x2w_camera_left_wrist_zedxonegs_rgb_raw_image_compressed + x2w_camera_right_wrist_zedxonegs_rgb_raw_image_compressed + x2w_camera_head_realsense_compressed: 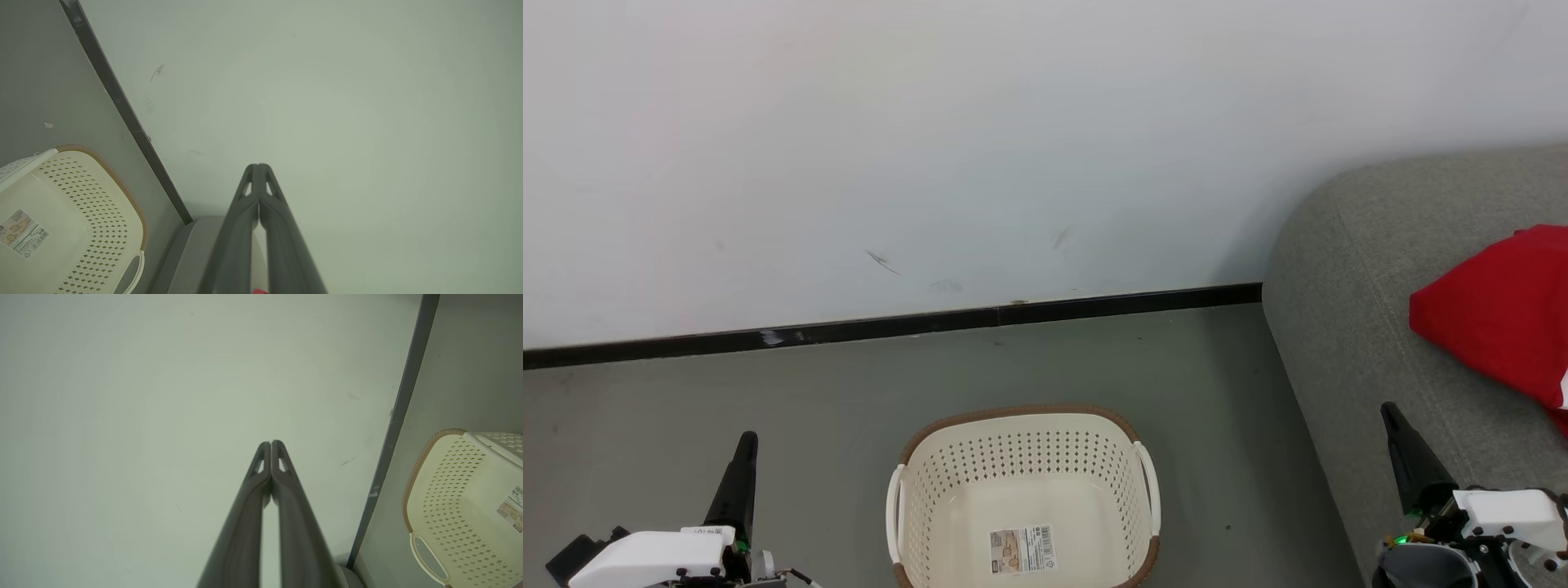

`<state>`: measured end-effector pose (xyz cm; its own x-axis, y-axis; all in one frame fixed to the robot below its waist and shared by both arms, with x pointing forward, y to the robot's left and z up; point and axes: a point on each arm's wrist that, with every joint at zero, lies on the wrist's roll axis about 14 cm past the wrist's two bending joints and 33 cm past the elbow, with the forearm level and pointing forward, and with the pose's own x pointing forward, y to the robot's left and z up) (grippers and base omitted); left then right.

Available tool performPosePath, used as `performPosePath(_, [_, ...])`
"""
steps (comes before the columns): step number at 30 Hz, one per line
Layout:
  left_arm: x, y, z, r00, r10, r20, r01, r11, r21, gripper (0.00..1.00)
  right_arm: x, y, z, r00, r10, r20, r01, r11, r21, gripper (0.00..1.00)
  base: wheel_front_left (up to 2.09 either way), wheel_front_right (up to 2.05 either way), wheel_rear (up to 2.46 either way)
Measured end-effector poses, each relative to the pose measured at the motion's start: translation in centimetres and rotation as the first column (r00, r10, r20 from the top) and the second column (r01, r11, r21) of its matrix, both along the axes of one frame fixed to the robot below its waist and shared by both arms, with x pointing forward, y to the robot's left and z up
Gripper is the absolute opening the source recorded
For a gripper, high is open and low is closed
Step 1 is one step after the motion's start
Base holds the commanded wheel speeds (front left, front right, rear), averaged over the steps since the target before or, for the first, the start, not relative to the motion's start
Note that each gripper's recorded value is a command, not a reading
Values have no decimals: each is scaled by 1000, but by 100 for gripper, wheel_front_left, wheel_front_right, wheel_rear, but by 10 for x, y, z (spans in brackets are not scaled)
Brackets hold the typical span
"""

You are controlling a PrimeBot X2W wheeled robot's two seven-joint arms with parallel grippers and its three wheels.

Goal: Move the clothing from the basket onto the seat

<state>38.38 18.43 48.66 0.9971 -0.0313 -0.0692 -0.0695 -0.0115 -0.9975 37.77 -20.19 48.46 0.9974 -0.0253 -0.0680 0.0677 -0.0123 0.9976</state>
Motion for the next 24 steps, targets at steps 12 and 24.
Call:
performPosePath(12, [0, 0, 0, 1000, 0, 0, 0, 1000, 0, 0, 0, 0, 0, 1000, -1, 0, 1, 1000, 0, 0, 0, 0, 0])
performPosePath(24, [0, 0, 0, 1000, 1, 0, -1, 1000, 0, 0, 0, -1, 0, 1000, -3, 0, 3, 1000, 0, 0, 0, 0, 0])
